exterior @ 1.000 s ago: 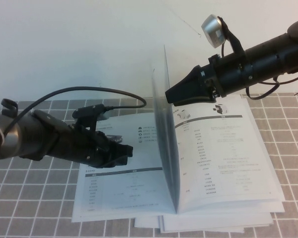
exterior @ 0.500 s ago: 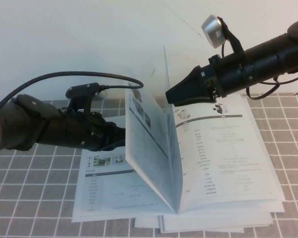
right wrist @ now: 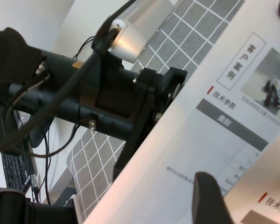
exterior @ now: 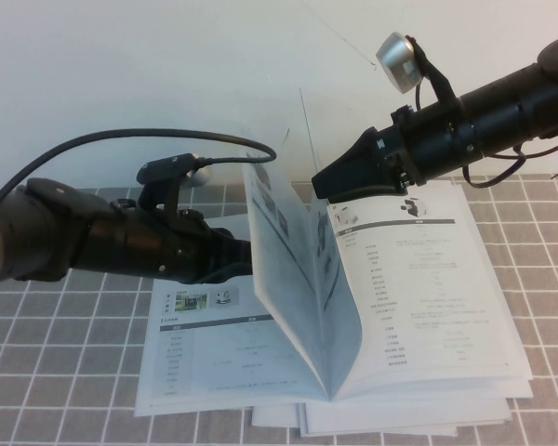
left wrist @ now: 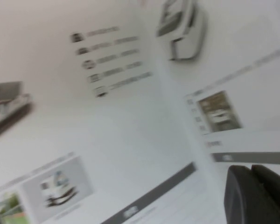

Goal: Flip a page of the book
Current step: Open the closed book

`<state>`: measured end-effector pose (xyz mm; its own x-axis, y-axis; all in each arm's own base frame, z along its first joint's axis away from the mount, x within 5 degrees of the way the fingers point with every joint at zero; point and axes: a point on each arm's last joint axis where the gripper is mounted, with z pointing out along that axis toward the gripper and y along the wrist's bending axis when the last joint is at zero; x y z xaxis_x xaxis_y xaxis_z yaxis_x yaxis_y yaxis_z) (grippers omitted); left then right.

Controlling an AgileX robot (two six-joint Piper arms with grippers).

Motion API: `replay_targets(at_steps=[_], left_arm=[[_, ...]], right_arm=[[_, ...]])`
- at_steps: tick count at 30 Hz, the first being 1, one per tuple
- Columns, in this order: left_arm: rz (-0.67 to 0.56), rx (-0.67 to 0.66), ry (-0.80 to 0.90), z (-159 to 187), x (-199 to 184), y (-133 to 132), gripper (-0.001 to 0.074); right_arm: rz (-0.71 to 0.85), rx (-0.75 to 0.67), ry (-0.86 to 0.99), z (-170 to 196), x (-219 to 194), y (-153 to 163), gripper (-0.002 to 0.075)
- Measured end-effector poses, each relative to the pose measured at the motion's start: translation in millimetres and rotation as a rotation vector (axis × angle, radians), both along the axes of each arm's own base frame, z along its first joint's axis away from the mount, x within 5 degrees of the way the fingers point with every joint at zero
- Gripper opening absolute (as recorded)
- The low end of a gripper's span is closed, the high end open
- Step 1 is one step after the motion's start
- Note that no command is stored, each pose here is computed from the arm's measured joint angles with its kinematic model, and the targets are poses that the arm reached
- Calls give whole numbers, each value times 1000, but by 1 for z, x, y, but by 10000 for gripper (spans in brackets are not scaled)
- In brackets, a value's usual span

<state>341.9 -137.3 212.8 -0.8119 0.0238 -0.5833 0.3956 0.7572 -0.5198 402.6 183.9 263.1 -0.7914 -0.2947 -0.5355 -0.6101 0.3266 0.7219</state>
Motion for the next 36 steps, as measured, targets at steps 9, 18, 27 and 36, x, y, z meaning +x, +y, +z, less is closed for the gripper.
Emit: replay_targets(at_steps=[9, 18, 27, 36], left_arm=[[-62, -88, -2, 6, -3, -7, -4], [-115, -143, -16, 19, -2, -13, -4], [-136, -154, -30, 26, -1, -14, -4], [-139, -136, -37, 26, -1, -13, -4]], right_arm=[[0, -1, 0, 0, 0, 0, 299], [3, -2, 1, 0, 0, 0, 288], [-1, -7, 0, -1, 1, -3, 286], [-29, -9, -21, 10, 8, -10, 284]])
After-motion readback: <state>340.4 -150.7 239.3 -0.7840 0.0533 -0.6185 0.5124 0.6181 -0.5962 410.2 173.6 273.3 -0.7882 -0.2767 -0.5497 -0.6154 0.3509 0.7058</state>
